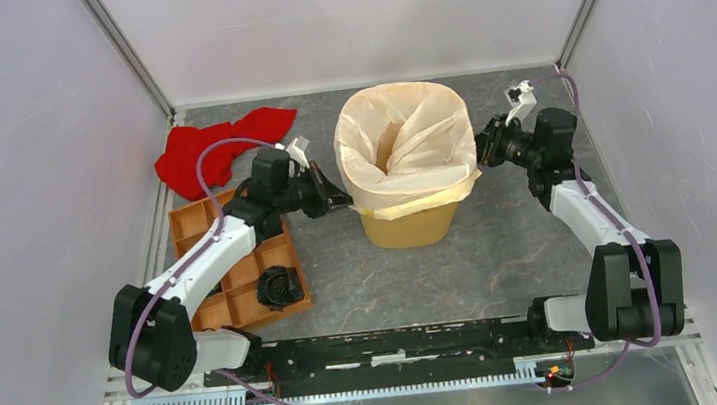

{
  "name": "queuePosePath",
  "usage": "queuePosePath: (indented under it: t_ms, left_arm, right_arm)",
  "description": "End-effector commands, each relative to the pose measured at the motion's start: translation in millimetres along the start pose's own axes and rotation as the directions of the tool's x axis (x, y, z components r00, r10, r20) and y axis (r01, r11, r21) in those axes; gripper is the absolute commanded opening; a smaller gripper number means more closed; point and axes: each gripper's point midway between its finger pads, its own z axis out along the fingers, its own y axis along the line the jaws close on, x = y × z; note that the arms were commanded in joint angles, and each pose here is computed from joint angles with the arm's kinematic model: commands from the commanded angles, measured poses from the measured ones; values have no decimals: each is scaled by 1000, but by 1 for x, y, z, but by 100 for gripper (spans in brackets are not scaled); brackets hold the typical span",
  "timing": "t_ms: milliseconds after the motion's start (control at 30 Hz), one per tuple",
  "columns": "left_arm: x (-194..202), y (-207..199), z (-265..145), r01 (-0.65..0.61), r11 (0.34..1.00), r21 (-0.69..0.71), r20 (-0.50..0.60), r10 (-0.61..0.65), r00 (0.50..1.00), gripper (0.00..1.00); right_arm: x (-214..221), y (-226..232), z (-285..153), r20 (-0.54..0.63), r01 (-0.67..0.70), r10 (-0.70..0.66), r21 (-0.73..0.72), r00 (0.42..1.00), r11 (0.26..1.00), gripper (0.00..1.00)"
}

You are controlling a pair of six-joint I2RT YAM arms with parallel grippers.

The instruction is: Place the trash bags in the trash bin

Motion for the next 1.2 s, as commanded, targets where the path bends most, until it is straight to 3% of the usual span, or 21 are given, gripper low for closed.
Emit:
queuePosePath:
  t_ms: [0, 167, 300, 467, 567, 667, 767, 867, 1033, 1067, 1167]
  left_arm:
    - [2, -16, -5, -19, 999, 38, 11, 18, 1000, 2]
    - [-1, -20, -14, -54, 998, 20, 25, 53, 998, 2]
    - [0, -27, -18, -62, 997, 43, 14, 62, 998, 2]
    - [-1, -36, -24, -81, 995, 63, 11, 80, 997, 2]
    - [-1, -39, -25, -88, 993, 72, 11, 88, 996, 2]
    - [0, -41, -24, -89, 992, 84, 3, 89, 996, 2]
    - [2, -42, -25, -84, 992, 96, -4, 84, 996, 2]
    - [2, -44, -28, -88, 991, 105, 6, 88, 996, 2]
    - [3, -45, -32, -85, 991, 107, 11, 85, 996, 2]
    - [4, -46, -32, -84, 991, 108, 10, 83, 996, 2]
    - [4, -47, -33, -74, 991, 114, 10, 73, 997, 2]
  right_arm:
    - [3, -29, -15, -135, 161, -132, 225, 982, 961, 30]
    - [-16, -51, -70, -219, 319, -236, 533, 947, 784, 63]
    - [-31, -26, -103, -194, 340, -280, 586, 940, 736, 74]
    - [-16, 21, -129, -187, 365, -314, 475, 931, 801, 89]
    - [-4, 63, -132, -146, 360, -331, 305, 932, 882, 97]
    - [9, 127, -128, -46, 289, -289, -5, 956, 957, 98]
    - [16, 171, -127, 37, 180, -177, -266, 984, 947, 98]
    - [13, 166, -126, 81, 178, -164, -232, 983, 956, 98]
    - [16, 150, -116, 45, 150, -144, -187, 989, 971, 98]
    - [16, 149, -114, 46, 140, -133, -186, 990, 973, 94]
    - [13, 160, -112, 58, 92, -79, -252, 995, 963, 91]
